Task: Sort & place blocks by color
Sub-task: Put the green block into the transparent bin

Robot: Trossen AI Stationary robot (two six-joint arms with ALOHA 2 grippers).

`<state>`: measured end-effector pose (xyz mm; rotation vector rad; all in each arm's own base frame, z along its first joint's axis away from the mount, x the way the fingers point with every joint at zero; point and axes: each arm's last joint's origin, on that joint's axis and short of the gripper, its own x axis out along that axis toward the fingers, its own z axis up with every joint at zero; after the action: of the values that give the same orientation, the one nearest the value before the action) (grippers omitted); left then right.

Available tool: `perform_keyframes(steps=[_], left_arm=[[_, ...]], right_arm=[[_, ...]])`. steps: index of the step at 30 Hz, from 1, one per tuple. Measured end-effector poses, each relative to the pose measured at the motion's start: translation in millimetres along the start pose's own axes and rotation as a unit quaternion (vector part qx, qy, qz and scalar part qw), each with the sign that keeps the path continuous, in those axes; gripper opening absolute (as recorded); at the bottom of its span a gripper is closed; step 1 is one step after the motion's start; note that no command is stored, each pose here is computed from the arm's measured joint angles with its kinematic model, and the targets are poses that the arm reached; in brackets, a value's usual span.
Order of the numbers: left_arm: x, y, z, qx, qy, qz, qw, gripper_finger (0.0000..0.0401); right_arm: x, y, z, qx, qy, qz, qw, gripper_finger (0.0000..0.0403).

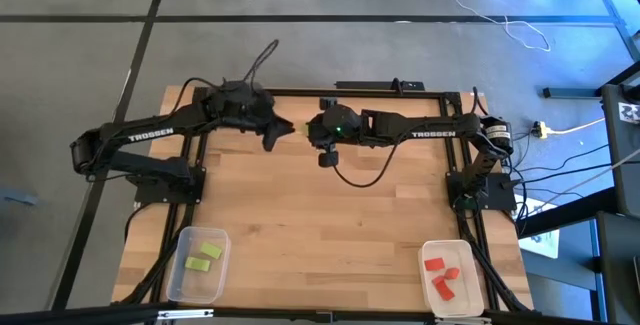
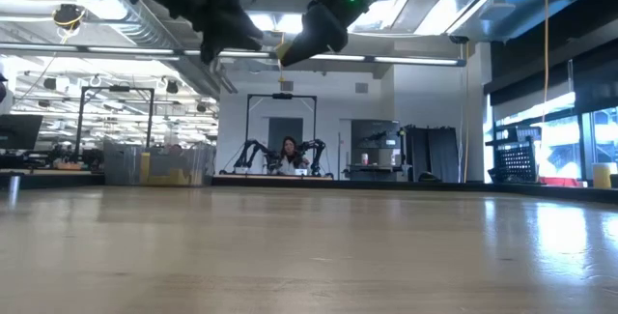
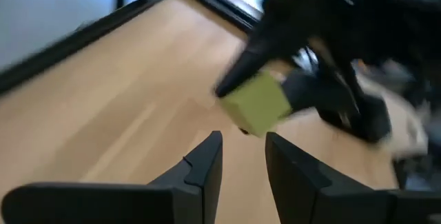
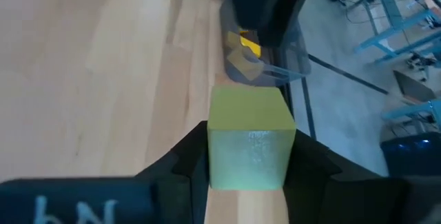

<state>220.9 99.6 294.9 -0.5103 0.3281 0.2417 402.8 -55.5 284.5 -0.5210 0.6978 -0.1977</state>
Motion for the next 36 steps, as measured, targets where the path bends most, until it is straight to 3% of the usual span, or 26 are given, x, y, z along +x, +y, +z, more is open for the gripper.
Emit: perform_keyframes(steps=[6, 11, 17, 20, 33, 36], left_arm=[[-8.8, -13.8, 0.7, 0.197, -0.012, -0.042, 0.979, 0.0102], [-13.0, -30.8, -3.1, 0.362, -0.031, 0.0, 0.932, 0.0102], [-7.6, -42.1, -9.4, 0.458, -0.025, 0.069, 0.886, 0.0102], [-6.9, -45.5, -11.9, 0.467, -0.022, 0.075, 0.881, 0.0102], [-8.2, -46.0, -10.7, 0.449, -0.029, 0.091, 0.889, 0.0102], [-8.1, -46.4, -10.9, 0.431, -0.031, 0.087, 0.897, 0.0102]], right_arm=[[0.0, 0.6, 0.4, 0.01, -0.005, 0.009, 1.0, 0.013], [0.0, 0.5, 0.7, 0.026, -0.006, 0.009, 1.0, 0.013], [0.0, 0.4, 0.9, 0.028, -0.008, 0.009, 1.0, 0.013], [0.0, 0.4, 0.8, 0.028, -0.007, 0.009, 1.0, 0.013], [0.0, 0.4, 0.8, 0.028, -0.007, 0.009, 1.0, 0.013], [0.0, 0.4, 0.8, 0.028, -0.007, 0.009, 1.0, 0.013]])
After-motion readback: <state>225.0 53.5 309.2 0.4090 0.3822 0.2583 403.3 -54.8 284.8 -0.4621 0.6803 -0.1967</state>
